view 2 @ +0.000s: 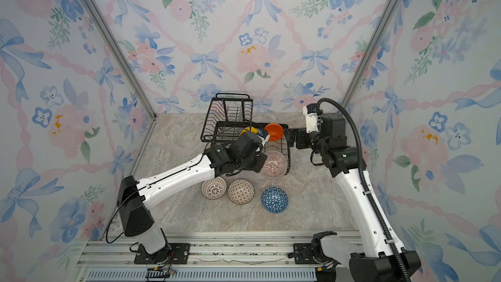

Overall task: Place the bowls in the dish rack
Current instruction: 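Lift the pink-striped bowl toward the rack with the left gripper while the right approaches, then grasp the pink-striped bowl's rim with the right gripper while the left holds it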

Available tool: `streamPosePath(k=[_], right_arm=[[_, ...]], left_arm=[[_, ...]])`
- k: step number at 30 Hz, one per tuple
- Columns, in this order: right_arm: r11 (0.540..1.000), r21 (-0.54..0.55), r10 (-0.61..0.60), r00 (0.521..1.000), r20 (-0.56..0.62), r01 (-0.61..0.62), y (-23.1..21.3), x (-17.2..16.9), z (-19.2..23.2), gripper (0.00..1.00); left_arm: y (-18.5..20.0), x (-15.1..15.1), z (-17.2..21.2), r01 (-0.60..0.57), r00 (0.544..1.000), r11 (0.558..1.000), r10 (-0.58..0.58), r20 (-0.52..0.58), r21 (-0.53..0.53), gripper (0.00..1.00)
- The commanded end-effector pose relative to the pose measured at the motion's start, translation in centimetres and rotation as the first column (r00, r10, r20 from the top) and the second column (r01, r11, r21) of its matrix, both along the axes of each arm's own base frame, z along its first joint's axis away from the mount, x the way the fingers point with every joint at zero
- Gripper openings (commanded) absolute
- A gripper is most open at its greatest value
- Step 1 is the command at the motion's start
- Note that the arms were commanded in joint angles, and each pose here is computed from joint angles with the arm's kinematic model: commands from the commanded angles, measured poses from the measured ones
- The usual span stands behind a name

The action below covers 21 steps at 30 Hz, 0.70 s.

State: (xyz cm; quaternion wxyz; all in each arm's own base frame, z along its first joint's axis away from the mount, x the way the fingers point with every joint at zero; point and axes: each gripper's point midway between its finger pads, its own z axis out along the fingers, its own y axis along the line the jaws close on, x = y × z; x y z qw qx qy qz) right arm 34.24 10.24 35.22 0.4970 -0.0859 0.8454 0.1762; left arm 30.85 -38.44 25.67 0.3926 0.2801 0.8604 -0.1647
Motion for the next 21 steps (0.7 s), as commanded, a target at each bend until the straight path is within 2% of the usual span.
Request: streamPosePath(k=[1,11,21], right_arm=[[0.998,0.054,0.042,0.999,-0.017,-0.041,0.6,-1.6,1.6,0.97],[0.988,0.144,0.062,0.996,-0.069,-0.051,2.1,-1.4,0.8,1.0],[0.985,0.164,0.072,0.993,-0.097,-0.056,5.2,0.5,-0.7,0.82]], left_arm=[[1.0,2.0,5.6,-0.036,0.989,0.998,0.043,0.145,-0.053,0.0],[2.6,6.1,10.7,-0.088,0.958,0.993,0.107,0.265,-0.083,0.0],[2.6,7.2,11.6,-0.095,0.951,0.991,0.118,0.284,-0.092,0.0]])
